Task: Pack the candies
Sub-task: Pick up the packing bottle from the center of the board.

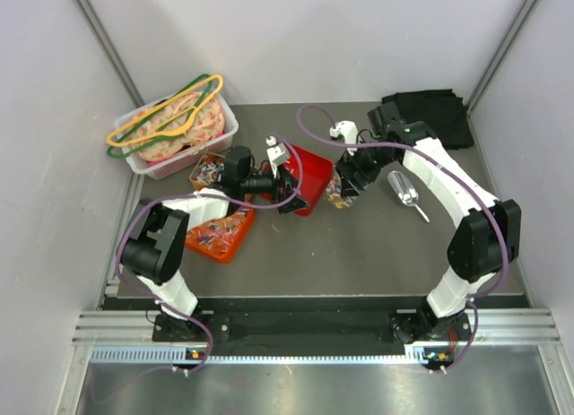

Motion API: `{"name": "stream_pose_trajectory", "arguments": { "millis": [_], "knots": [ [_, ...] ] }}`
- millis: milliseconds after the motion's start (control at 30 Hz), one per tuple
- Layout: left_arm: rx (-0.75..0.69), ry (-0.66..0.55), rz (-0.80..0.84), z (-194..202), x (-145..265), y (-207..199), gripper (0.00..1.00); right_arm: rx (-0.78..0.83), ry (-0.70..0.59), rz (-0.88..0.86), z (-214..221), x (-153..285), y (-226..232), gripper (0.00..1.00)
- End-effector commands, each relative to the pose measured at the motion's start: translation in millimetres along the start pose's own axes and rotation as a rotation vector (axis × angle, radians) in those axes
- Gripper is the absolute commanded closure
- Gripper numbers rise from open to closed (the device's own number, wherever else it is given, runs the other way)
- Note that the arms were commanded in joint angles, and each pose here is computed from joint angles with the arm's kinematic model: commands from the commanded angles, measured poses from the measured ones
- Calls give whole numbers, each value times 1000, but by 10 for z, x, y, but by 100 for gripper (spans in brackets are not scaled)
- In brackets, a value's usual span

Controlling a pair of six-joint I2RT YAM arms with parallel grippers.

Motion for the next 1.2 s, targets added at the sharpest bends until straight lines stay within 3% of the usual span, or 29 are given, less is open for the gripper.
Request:
{"name": "stream_pose_trajectory", "arguments": {
  "millis": [0,133,167,233,267,300,500,567,900,967,1167],
  "knots": [
    [-49,-138,119,-264,26,-228,1,1,-167,-57,-215,267,34,48],
    [30,-138,120,-382,6,-227,1,-2,-179,-64,-218,378,30,48],
    [151,-63,79,-272,-2,-164,1,-10,-172,-60,-206,410,27,48],
    [71,4,20,-435,4,-89,1,-12,-172,-54,-222,456,25,48],
    [169,133,-56,-224,66,-61,1,-7,-166,-51,-222,477,30,48],
    [50,159,-68,-253,95,-17,1,-4,-166,-43,-227,502,28,48],
    [-101,220,-81,-360,322,-79,1,-2,-189,-32,-305,586,-9,48],
    [-91,208,-86,-390,286,-36,1,-2,-201,-41,-340,615,-12,47],
    [-323,123,63,-677,-237,-224,1,-7,-200,-20,-414,770,-80,47],
    [-426,18,82,-848,-368,-281,1,-5,-207,-20,-442,812,-79,47],
    [-421,-154,201,-904,-589,-438,1,-7,-195,13,-455,851,-127,47]
  ]
}}
Point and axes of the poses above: each gripper's point midway between its finger pads, its own x axis back along the fingers, its own y axis along the line the jaws close on, z = x × y, the point moved 9 cm from there along x, back along the fingers, and after that the axes turned 15 degrees about x, right-handed, at the moved point
